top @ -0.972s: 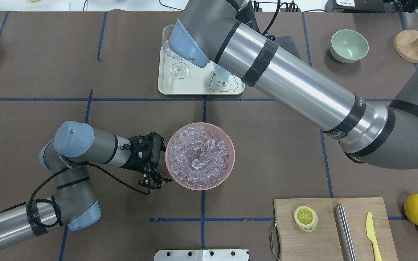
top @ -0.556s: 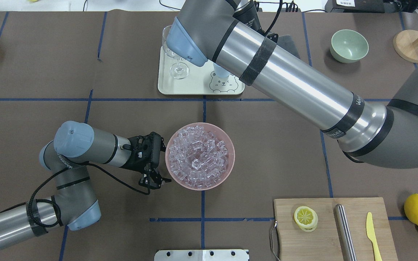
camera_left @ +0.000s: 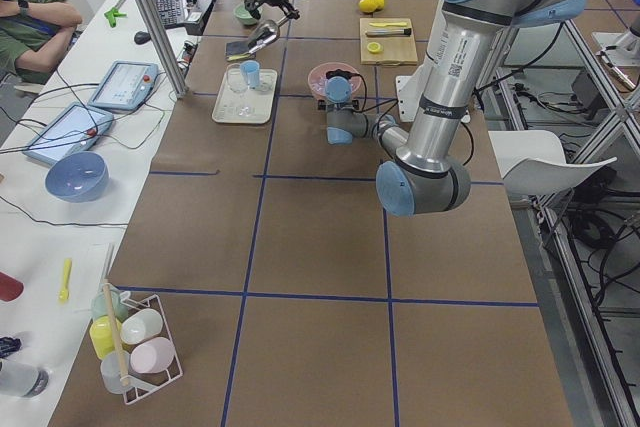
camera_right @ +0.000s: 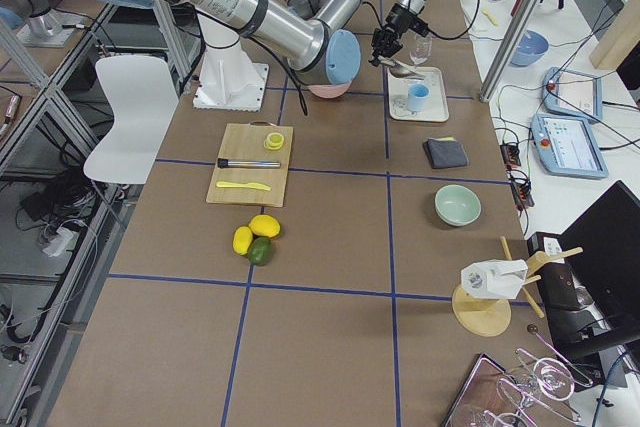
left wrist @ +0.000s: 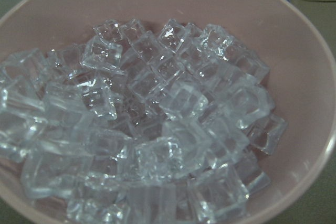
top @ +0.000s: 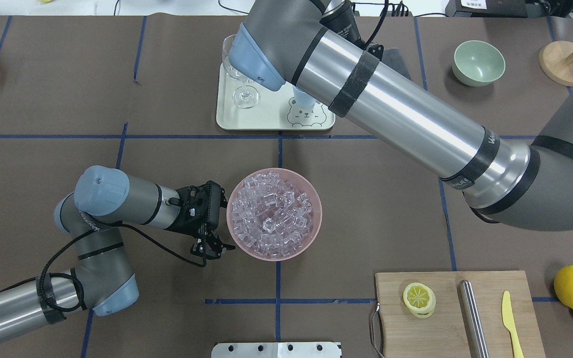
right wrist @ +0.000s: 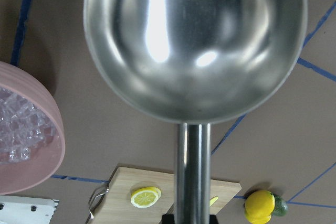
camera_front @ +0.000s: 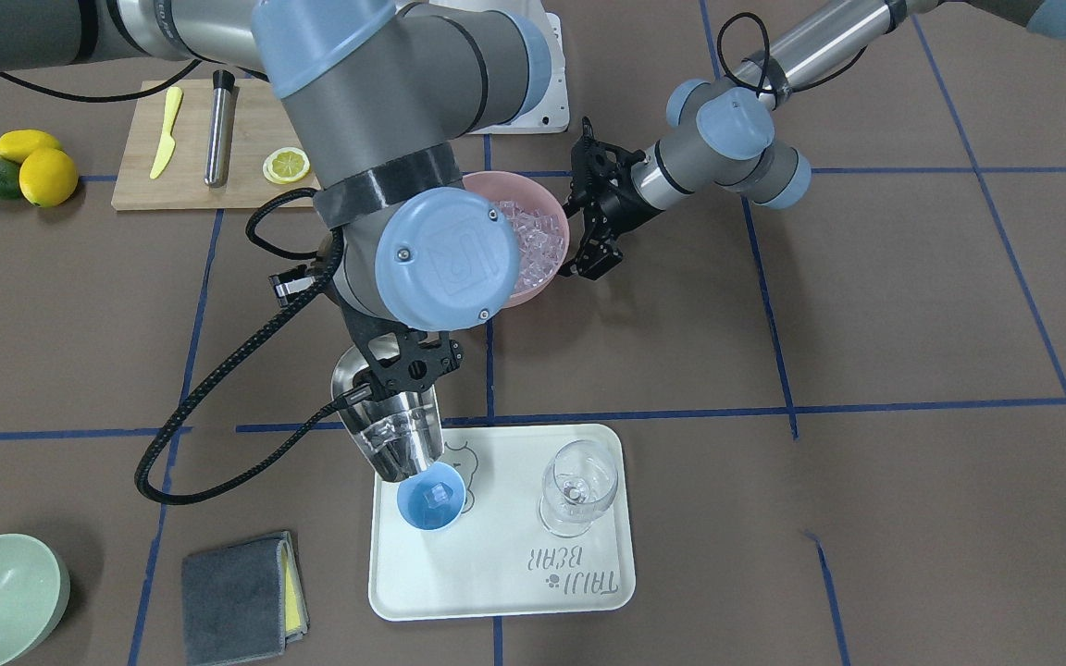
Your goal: Put ice in cup with scoop
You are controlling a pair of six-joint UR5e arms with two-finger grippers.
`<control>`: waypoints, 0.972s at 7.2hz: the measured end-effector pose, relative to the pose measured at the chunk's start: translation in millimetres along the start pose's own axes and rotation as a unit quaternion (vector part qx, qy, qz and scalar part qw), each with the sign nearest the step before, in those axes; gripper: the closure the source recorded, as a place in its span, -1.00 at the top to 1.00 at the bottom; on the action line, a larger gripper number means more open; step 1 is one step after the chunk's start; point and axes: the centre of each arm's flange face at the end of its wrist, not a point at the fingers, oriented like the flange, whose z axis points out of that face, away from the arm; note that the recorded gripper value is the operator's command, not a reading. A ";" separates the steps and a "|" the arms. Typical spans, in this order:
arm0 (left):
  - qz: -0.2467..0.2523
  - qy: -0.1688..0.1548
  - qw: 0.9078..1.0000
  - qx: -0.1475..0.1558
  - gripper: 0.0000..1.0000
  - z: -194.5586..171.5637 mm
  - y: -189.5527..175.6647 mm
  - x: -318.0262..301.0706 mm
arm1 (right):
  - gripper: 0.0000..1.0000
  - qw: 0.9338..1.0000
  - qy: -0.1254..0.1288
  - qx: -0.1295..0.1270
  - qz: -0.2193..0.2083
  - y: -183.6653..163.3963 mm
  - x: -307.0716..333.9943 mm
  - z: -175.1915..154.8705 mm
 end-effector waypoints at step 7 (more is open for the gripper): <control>0.000 -0.001 1.000 0.002 1.00 0.1 -2.6 -0.3 | -1.00 0.999 0.026 -0.015 -0.035 16.2 2.5 -9.0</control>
